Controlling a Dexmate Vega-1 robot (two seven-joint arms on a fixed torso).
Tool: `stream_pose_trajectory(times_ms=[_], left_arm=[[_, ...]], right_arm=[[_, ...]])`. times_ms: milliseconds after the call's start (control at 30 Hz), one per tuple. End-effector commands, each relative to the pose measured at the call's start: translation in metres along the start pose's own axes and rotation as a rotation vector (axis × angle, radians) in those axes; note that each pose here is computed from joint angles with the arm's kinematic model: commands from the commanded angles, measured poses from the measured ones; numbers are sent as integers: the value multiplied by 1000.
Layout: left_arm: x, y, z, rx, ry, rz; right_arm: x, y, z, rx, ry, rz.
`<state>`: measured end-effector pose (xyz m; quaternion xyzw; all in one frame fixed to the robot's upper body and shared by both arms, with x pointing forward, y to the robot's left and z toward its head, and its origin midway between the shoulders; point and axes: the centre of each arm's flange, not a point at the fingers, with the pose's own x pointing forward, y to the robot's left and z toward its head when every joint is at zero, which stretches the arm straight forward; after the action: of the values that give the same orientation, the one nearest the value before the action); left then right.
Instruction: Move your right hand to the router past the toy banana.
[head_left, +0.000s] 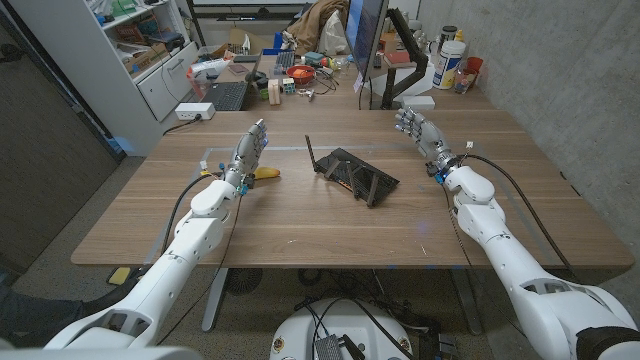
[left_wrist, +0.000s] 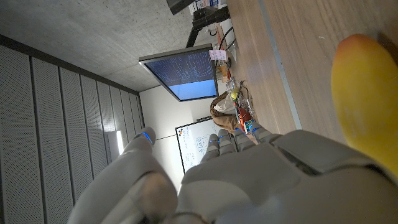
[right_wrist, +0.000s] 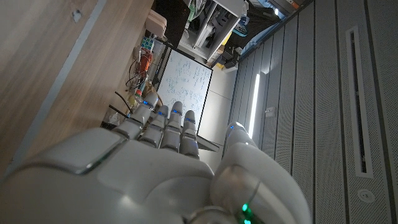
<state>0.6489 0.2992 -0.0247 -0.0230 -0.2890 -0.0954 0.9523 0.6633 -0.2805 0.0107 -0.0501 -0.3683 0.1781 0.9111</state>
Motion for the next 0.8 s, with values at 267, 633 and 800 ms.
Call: stream_pose_trajectory(times_ms=[267, 633, 800], left_arm=[[-3, 5, 4, 0, -10, 3], [-4, 4, 8, 4, -13, -1], [-3, 3, 8, -1, -12, -2]], right_arm=[[7, 11, 5, -60, -31, 97], [9, 17, 8, -80, -48, 131], [10, 21, 8, -128, -45, 159]])
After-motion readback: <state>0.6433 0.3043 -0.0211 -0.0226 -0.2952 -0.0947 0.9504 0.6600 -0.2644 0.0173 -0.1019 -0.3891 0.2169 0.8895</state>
